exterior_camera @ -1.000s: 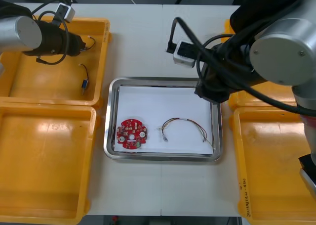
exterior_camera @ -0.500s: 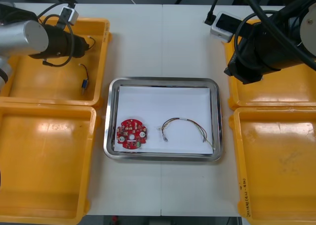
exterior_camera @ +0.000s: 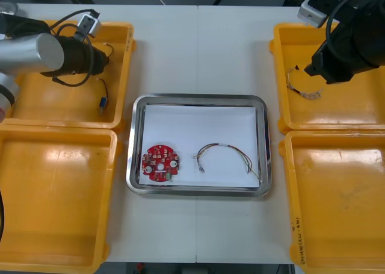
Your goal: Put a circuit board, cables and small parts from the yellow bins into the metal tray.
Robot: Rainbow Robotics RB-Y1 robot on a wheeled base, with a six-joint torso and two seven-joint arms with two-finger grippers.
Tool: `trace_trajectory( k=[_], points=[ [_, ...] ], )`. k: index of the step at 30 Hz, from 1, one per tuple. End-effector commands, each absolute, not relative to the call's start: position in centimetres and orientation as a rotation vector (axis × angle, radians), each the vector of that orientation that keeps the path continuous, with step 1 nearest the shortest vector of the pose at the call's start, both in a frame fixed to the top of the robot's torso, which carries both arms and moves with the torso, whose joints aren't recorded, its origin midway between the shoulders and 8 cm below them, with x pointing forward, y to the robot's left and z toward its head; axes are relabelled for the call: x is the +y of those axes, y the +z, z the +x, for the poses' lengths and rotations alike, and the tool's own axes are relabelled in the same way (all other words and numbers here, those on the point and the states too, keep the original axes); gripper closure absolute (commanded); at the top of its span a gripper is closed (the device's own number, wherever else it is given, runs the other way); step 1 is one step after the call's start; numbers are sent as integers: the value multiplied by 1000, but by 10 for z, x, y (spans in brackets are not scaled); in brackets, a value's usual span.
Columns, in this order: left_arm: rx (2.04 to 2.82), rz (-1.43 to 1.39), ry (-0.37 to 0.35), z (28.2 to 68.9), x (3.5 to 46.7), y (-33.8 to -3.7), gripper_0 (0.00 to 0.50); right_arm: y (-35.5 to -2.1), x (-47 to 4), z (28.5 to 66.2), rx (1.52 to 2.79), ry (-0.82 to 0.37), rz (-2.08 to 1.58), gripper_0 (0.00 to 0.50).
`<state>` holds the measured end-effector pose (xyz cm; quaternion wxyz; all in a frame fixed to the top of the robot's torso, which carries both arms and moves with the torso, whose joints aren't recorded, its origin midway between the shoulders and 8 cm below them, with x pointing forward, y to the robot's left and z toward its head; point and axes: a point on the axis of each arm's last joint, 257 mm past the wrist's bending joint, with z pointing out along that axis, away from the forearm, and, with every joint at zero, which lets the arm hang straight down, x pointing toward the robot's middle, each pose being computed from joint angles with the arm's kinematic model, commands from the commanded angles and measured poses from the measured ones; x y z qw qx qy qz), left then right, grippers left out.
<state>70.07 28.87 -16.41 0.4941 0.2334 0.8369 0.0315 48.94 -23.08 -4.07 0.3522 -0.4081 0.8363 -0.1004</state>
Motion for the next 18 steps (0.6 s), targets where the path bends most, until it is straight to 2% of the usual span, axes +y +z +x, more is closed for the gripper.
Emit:
trace_trajectory(
  k=[1,5,6,7,8,18],
  points=[
    [1955,668,97,711,262,-139,0,-25,-272,493,2208,-292,-922,0],
    [1951,664,77,710,258,-138,0,-21,-290,495,2231,-299,-871,0],
    [1951,663,73,710,257,-137,177,-20,-295,496,2240,-298,-850,0],
    [1957,661,63,709,257,-140,461,-20,-302,497,2249,-300,-829,0],
    [1961,662,60,709,256,-141,500,-20,-308,498,2261,-298,-806,0],
    [1987,645,28,705,263,-140,500,-19,-350,504,2320,-348,-660,0]
  ],
)
